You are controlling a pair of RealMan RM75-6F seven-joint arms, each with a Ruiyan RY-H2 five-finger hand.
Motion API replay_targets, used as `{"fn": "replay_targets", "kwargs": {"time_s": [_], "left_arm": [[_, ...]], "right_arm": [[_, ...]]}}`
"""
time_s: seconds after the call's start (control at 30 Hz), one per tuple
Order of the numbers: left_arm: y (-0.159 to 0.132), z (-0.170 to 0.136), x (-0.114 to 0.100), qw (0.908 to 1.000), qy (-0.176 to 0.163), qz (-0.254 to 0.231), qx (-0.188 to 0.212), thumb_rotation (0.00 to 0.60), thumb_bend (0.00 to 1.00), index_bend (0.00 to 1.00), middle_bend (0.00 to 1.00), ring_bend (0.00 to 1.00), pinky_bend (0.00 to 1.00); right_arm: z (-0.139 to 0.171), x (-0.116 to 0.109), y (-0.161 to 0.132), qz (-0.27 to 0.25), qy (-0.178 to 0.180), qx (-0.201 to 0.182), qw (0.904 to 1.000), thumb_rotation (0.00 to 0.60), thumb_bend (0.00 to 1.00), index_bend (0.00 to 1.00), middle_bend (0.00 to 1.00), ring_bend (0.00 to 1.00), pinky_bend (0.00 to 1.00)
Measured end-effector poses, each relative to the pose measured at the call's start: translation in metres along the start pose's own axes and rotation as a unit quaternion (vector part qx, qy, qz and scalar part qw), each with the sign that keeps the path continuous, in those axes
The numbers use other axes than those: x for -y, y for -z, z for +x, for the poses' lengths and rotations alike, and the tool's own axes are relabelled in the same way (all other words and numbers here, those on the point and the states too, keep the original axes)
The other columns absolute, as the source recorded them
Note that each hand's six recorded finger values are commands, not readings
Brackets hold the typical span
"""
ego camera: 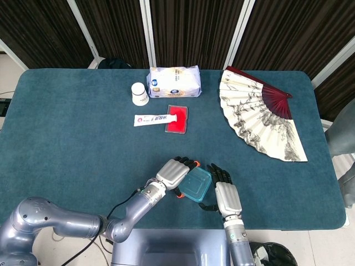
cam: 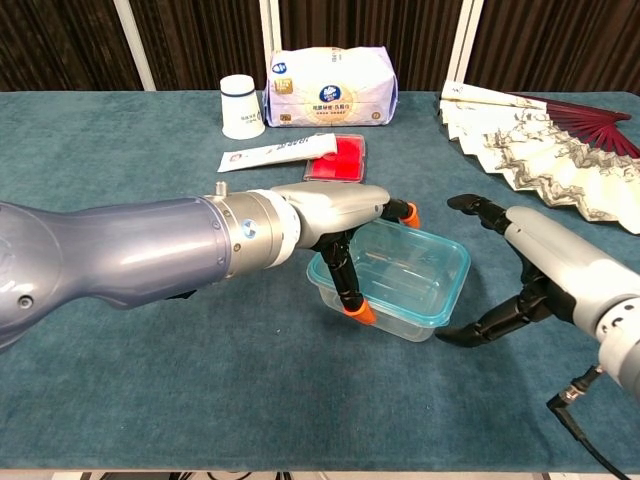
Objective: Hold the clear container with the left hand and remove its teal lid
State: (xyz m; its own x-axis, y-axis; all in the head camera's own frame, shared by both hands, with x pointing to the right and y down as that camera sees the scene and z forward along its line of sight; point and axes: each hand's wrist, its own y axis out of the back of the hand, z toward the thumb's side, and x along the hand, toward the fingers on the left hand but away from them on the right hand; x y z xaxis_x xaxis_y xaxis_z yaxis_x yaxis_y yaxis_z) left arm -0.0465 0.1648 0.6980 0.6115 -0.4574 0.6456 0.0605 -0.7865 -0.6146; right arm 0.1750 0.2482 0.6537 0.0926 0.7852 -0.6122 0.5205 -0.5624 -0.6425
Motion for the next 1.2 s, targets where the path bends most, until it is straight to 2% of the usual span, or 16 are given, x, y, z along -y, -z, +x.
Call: {"fn": "replay_targets", "kwargs": {"time_s": [0.97,1.2], "left_arm": [[-0.0029,-0.0003,-0.0005,0.9999,0.005,0.006,0.007,0.600,0.10,0.18,0.33,0.26,0.42],[-0.0045,-0.0005,-0.0013,0.9998,0.011,0.013,0.012,0.600,0.14,0.19,0.34,0.27,0.44]], "right_arm": [[-0.0042,0.0009,-0.0050,-0.049,0.013,0.009,0.9987,0.600,0.17,0.00,0.00,0.00,0.00],[-0.0053,-0.0018,-0.0058,-0.057,0.021,0.008,0.9981,0.600,0.17,0.00,0.00,0.00,0.00]]}}
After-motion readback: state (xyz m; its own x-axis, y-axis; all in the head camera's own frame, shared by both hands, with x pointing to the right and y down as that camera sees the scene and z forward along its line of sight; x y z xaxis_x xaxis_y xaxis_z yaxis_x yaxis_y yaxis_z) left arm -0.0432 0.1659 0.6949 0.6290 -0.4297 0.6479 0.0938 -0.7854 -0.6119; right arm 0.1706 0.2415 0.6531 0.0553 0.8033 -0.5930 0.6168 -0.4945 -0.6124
